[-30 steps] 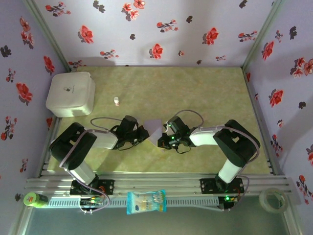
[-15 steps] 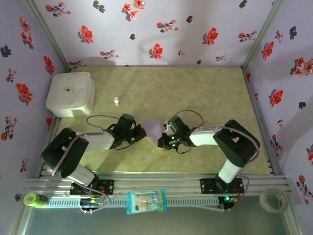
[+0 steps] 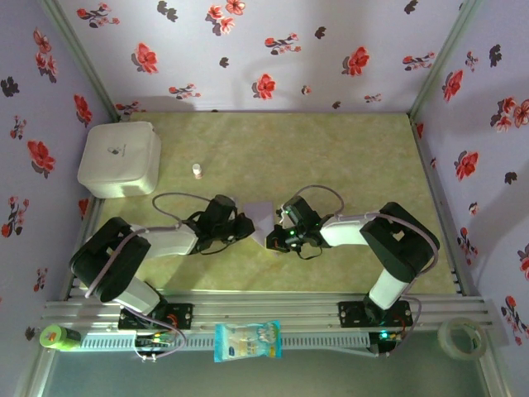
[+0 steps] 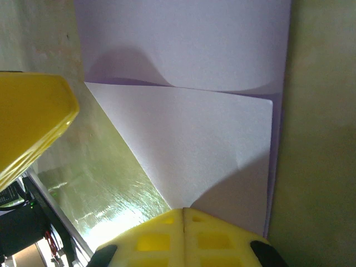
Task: Fold a paper plane with a square sheet of paper (pick it up from the middle)
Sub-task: Third fold the triangle at the center of the table.
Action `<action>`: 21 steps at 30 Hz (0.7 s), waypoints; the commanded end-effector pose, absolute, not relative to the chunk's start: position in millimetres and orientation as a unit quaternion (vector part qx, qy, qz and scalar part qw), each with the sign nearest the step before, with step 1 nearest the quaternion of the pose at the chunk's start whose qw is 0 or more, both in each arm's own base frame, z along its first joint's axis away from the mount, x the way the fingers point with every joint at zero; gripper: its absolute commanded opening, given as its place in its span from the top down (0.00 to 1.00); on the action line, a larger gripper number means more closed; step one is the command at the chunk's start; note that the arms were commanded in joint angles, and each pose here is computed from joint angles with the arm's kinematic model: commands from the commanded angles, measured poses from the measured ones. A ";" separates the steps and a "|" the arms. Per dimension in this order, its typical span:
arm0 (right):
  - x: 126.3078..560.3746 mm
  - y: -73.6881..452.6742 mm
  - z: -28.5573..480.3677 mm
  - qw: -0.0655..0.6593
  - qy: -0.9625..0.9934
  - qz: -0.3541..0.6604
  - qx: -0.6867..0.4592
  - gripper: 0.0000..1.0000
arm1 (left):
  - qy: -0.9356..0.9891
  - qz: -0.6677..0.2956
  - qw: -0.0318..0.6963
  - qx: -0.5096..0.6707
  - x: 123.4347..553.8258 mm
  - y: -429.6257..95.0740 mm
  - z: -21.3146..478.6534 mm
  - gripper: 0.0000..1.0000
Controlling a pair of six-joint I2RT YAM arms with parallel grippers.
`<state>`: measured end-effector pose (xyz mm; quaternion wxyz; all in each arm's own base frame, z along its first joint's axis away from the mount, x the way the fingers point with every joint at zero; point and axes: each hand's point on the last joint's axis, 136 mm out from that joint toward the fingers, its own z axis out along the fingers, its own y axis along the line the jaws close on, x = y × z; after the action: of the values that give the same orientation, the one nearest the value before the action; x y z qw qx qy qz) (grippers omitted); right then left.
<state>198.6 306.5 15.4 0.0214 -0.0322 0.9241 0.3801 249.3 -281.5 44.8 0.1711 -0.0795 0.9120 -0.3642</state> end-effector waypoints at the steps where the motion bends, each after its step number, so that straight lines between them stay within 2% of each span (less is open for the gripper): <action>1: 181.4 276.2 -18.5 -0.019 0.951 0.307 -0.010 0.98 | 0.905 -0.381 0.181 -0.043 255.3 -298.3 53.3 0.91; 10: 190.7 287.1 1.7 -0.003 0.944 0.329 -0.019 0.96 | 0.933 -0.321 0.151 -0.062 248.1 -279.8 11.5 0.97; 21: 207.4 314.9 41.4 0.028 0.925 0.375 -0.043 0.93 | 0.946 -0.288 0.130 -0.071 236.3 -265.3 -10.2 0.98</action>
<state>200.2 307.2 30.3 0.0147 -0.0332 0.9285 0.3695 249.9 -284.8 17.9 0.1511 -0.0691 0.9259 -0.3392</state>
